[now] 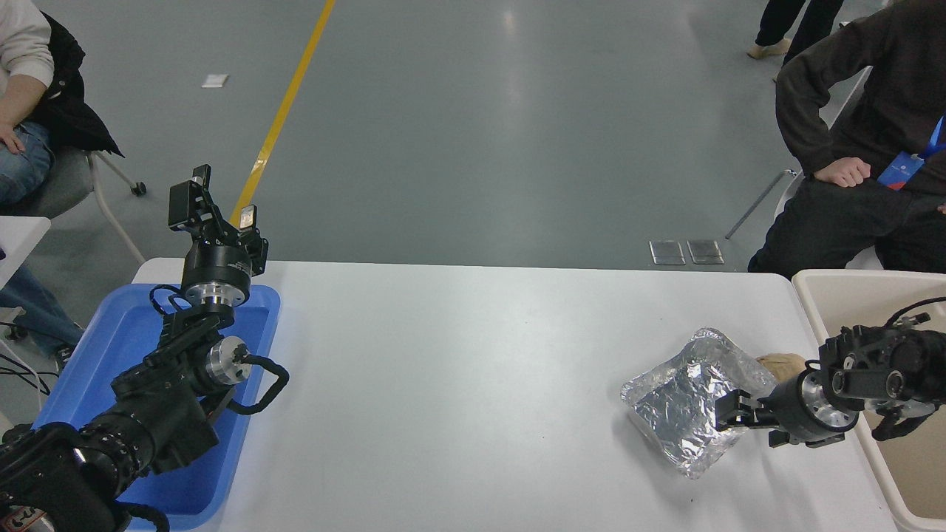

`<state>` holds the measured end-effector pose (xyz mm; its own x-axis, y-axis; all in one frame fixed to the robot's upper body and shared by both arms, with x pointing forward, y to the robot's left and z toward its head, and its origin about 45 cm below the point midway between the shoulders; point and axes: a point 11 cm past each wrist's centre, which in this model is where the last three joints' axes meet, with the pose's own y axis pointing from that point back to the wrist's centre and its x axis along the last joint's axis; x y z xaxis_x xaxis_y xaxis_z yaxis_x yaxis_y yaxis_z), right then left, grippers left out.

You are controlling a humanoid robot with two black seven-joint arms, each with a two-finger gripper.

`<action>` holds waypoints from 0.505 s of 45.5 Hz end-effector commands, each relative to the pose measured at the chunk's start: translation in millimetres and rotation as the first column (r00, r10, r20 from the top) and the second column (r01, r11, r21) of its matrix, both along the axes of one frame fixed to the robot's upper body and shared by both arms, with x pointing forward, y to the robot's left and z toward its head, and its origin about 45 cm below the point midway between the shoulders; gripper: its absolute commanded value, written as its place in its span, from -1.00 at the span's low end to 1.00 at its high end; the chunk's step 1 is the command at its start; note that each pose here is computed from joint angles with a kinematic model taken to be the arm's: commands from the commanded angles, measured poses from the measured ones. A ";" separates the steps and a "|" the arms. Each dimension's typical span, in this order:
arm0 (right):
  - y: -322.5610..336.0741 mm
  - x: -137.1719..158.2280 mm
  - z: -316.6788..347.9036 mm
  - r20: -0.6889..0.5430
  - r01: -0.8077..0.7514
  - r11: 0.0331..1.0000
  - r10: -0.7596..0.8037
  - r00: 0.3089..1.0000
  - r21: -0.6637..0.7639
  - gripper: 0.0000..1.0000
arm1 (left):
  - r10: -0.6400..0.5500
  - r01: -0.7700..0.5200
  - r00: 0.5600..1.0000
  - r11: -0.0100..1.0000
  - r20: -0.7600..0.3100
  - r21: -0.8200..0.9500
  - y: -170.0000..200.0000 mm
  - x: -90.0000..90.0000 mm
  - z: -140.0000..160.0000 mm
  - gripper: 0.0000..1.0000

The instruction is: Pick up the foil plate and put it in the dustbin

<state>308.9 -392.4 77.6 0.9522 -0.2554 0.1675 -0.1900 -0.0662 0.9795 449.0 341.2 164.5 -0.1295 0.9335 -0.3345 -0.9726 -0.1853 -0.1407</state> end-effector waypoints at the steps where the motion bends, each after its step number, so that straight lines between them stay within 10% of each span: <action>1: 4.9 3.6 -1.7 0.020 0.002 1.000 -0.002 1.000 0.011 -1.00 | 0.000 0.000 1.000 1.000 0.000 0.000 0.0 0.0 0.0 0.99; 23: -4.5 23.7 63.6 0.020 -0.057 0.998 0.058 0.998 -0.031 -1.00 | -0.001 0.001 1.000 1.000 0.001 0.001 -0.4 0.4 0.6 0.99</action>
